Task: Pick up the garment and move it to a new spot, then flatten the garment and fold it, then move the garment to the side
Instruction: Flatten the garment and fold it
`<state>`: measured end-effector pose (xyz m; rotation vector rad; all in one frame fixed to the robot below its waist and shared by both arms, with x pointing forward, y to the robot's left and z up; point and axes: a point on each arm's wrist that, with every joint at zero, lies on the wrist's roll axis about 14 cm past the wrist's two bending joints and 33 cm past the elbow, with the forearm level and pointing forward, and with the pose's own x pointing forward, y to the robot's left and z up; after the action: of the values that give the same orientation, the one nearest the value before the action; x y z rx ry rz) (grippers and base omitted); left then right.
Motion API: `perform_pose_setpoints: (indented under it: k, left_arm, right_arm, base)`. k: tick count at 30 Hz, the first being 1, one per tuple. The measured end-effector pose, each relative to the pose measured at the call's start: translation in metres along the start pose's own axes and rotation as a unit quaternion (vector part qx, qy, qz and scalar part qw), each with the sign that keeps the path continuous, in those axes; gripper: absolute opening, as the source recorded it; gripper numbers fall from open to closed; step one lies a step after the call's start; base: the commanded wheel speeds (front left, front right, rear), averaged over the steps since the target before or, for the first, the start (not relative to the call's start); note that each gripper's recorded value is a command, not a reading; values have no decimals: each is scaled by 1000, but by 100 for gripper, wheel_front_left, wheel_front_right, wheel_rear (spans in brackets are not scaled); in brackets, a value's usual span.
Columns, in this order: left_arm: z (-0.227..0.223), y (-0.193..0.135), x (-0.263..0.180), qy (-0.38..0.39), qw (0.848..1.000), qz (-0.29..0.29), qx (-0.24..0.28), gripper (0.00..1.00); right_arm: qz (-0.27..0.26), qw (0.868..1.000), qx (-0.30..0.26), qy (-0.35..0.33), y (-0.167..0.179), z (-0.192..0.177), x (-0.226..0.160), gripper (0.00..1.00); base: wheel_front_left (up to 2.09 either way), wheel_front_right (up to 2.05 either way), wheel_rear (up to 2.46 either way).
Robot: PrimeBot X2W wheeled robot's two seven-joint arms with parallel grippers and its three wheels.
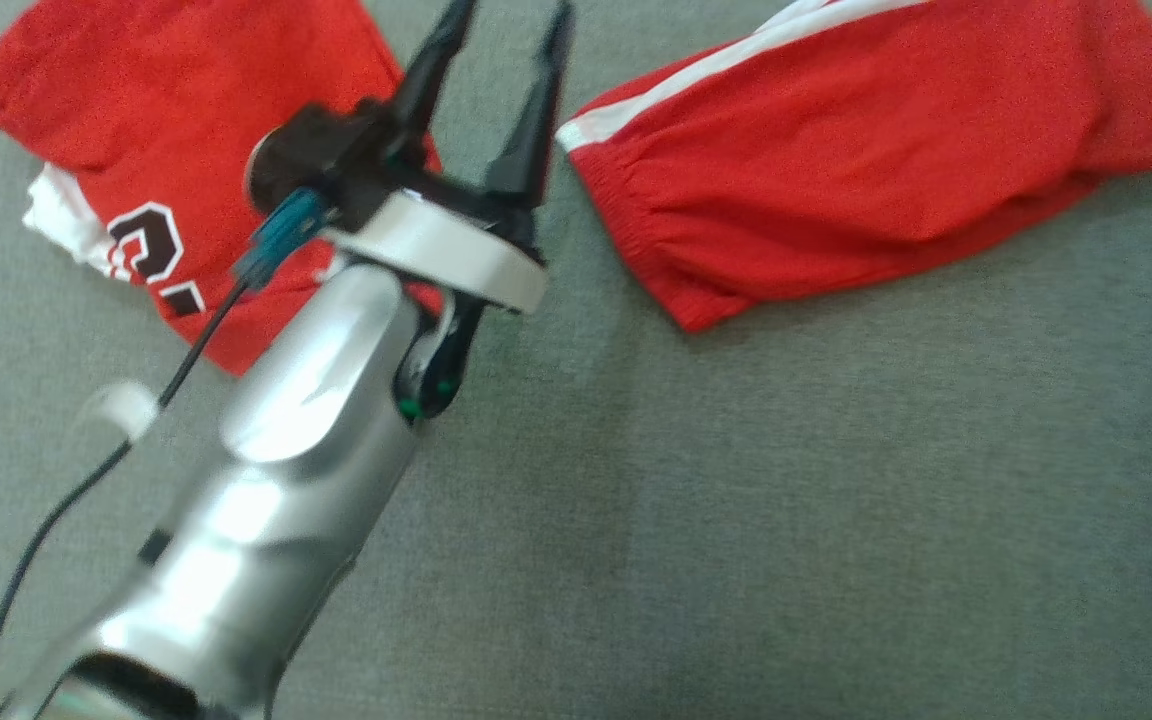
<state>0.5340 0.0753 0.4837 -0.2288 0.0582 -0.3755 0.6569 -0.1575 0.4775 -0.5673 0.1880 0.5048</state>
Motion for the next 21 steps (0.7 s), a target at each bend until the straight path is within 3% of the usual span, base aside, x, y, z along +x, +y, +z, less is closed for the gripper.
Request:
perform_pose_setpoints:
  k: [6,11,15,21]
  left_arm:
    - [30,10,-30,-51,998,39,-3,100]
    - [58,9,-50,-95,994,51,5,100]
    - [57,8,-72,-100,993,65,-3,100]
    - [45,-2,-102,-92,993,69,-4,100]
  right_arm:
    - [-54,993,95,-54,-14,32,-35,100]
    - [-92,973,158,-144,-27,78,-73,100]
    - [-121,953,224,-163,-13,66,-107,100]
    - [-141,926,306,-167,44,42,-146,100]
  base:
    - [0,0,0]
    - [0,0,0]
    - [0,0,0]
    - [0,0,0]
